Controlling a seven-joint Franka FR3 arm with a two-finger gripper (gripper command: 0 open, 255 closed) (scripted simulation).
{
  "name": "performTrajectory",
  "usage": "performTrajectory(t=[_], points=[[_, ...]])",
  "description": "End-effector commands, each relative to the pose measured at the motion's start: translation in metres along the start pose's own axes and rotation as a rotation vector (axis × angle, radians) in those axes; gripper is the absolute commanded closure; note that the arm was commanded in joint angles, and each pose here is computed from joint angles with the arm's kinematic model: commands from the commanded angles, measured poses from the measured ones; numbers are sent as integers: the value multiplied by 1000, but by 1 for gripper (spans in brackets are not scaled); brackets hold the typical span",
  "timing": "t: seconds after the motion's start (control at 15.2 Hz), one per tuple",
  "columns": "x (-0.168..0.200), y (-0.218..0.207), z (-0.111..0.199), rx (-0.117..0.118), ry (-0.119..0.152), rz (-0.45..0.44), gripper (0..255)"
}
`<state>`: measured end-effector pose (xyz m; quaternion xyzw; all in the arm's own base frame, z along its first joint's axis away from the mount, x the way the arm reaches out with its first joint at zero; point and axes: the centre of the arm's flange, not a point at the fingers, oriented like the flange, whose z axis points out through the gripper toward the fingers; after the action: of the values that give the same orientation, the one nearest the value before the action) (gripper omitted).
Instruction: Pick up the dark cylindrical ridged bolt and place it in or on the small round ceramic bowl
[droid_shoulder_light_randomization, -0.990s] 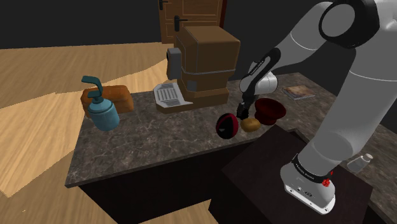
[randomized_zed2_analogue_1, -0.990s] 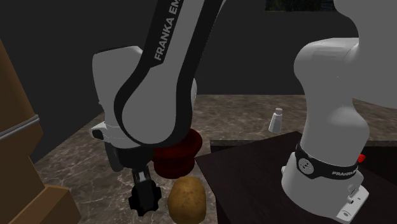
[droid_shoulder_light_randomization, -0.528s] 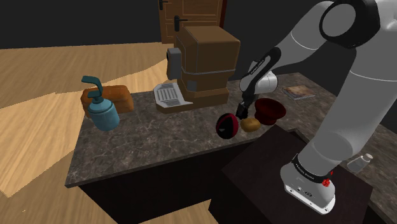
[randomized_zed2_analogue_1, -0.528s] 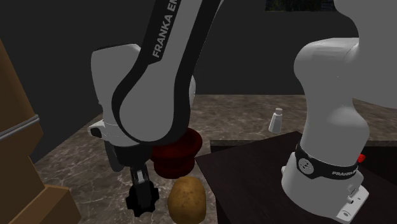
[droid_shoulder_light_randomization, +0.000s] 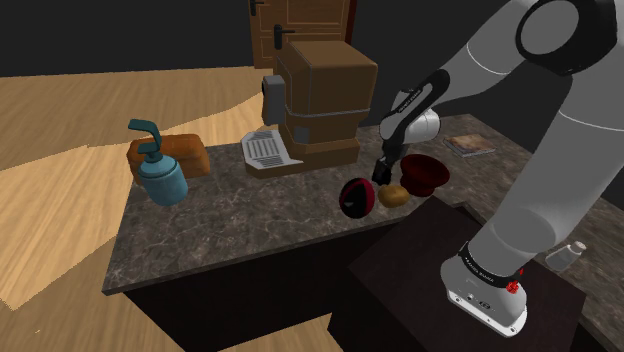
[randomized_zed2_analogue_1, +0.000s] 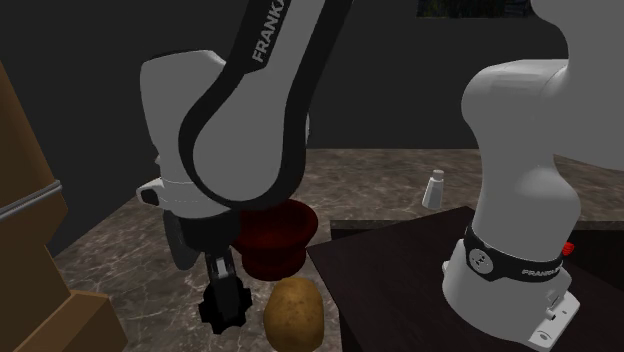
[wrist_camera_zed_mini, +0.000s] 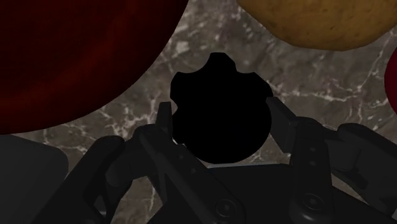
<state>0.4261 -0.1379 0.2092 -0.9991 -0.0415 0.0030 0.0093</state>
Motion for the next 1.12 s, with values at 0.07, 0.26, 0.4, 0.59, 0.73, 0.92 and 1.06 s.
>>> performTrajectory(t=[0.07,0.26,0.4,0.59,0.73,0.92,1.06], points=[[0,0,-16,0,-1,0,255],[0,-1,-32,0,-1,0,255],[0,-1,-42,0,-1,0,255],[0,-1,-58,0,-1,0,255],[0,-1,-69,0,-1,0,255],[0,-2,-85,0,-1,0,255],[0,-2,-95,0,-1,0,255]])
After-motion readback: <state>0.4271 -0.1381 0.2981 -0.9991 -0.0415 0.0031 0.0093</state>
